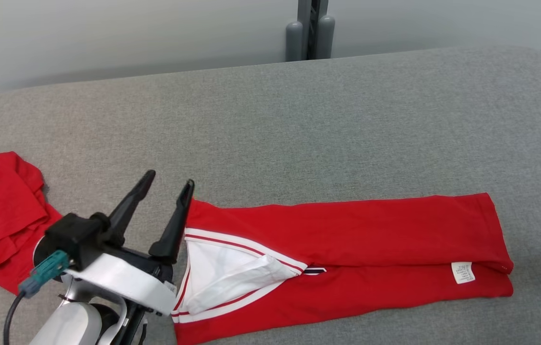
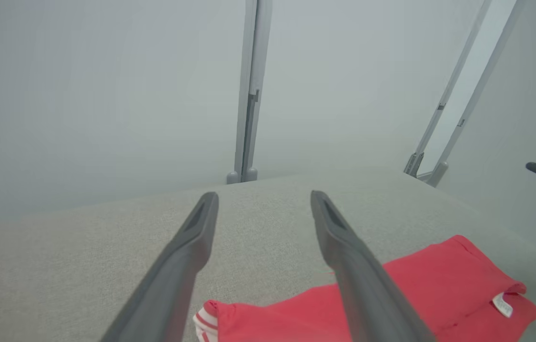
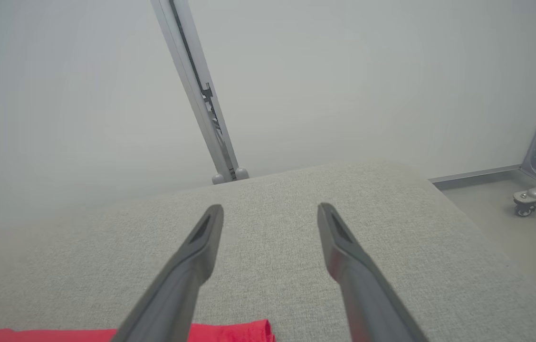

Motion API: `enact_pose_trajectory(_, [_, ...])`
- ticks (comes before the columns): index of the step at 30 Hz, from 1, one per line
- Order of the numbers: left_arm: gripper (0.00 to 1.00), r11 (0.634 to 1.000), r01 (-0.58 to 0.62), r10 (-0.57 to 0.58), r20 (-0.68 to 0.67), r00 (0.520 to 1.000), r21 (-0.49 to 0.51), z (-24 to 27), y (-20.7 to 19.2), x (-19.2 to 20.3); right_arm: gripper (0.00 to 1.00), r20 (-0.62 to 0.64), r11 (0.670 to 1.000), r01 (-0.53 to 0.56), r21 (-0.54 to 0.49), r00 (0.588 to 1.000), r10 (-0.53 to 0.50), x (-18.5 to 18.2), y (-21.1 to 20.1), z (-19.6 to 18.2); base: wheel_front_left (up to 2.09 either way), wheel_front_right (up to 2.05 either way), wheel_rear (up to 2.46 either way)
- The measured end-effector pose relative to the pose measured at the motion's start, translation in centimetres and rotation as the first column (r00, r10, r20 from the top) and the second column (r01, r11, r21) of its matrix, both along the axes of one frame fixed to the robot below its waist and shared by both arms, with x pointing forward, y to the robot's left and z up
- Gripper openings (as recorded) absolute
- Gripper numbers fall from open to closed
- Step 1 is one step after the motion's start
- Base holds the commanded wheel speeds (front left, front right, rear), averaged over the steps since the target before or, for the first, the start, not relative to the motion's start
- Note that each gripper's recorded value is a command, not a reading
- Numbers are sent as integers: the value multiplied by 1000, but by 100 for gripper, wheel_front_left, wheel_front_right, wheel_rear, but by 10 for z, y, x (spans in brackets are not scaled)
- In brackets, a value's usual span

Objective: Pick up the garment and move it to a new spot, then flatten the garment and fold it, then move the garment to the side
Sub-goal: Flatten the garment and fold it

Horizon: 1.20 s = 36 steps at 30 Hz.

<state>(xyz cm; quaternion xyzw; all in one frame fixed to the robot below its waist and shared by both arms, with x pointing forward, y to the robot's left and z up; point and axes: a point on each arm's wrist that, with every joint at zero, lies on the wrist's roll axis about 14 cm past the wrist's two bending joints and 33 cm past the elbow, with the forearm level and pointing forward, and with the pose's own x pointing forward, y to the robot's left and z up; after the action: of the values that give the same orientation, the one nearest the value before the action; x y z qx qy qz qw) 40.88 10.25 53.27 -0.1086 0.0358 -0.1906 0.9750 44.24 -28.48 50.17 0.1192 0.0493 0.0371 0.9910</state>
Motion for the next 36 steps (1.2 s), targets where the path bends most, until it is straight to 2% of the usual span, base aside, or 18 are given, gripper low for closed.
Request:
enact_pose_trajectory(5, [100, 988, -98, 109, 93, 990, -118, 4, 9, 6, 100, 71, 999, 42, -1, 997, -41, -14, 3, 6, 0, 0, 0])
enact_pose_trajectory(8, [100, 978, -171, 183, 104, 978, -116, -4, 18, 9, 100, 82, 997, 71, 2, 994, -71, -23, 3, 2, 0, 0, 0])
enact_pose_trajectory(12, [100, 974, -199, 208, 92, 974, -105, -15, 12, 7, 100, 62, 995, 93, -32, 994, -91, -33, 4, -12, 0, 0, 0])
enact_pose_trajectory(14, [100, 971, -213, 224, 103, 969, -111, -13, 13, 8, 100, 54, 996, 93, -16, 994, -92, -35, 11, -18, 0, 0, 0])
enact_pose_trajectory(22, [100, 975, -204, 211, 72, 975, -89, -33, 12, 0, 100, -27, 992, 122, 21, 992, -122, -43, 16, -48, 0, 0, 0])
enact_pose_trajectory(32, [100, 977, -212, 214, 76, 974, -36, -41, 21, -2, 100, -196, 969, 207, 135, 964, -178, -55, 21, -102, 0, 0, 0])
enact_pose_trajectory(36, [100, 977, -212, 213, 70, 974, -23, -45, 22, -3, 100, -252, 966, 201, 161, 955, -157, -57, 35, -119, 0, 0, 0])
